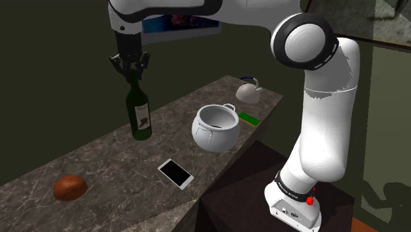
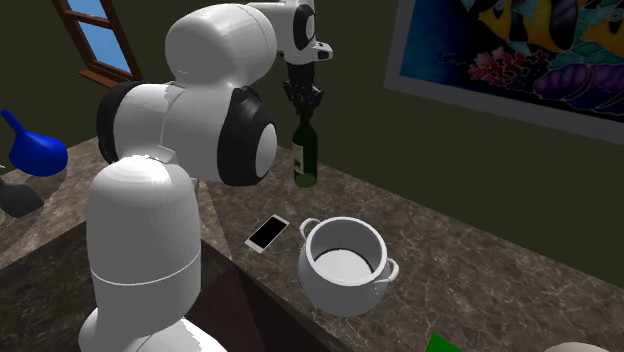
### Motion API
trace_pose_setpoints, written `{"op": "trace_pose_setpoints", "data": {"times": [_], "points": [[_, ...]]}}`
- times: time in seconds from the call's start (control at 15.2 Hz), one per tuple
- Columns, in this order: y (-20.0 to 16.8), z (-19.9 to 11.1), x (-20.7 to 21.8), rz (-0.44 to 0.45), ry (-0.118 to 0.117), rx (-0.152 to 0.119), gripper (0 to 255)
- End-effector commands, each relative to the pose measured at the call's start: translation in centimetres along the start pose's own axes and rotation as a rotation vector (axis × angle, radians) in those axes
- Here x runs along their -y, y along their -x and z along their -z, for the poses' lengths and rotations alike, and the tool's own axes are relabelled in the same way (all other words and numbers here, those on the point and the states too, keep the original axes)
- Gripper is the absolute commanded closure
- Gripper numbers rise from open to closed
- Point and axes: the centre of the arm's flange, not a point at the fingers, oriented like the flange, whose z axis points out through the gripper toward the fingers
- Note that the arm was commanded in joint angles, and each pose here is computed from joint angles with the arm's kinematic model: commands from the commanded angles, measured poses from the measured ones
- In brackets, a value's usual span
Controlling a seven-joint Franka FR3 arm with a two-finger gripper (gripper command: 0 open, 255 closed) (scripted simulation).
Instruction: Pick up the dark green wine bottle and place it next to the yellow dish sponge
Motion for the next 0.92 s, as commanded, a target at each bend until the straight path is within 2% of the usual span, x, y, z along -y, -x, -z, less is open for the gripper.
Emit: {"op": "trace_pose_setpoints", "data": {"times": [0.0, 0.86], "points": [[0.1, 0.3, -1.9, 0.000, 0.000, 0.000, 255], [2.1, 0.5, -19.0, 0.000, 0.000, 0.000, 255]]}}
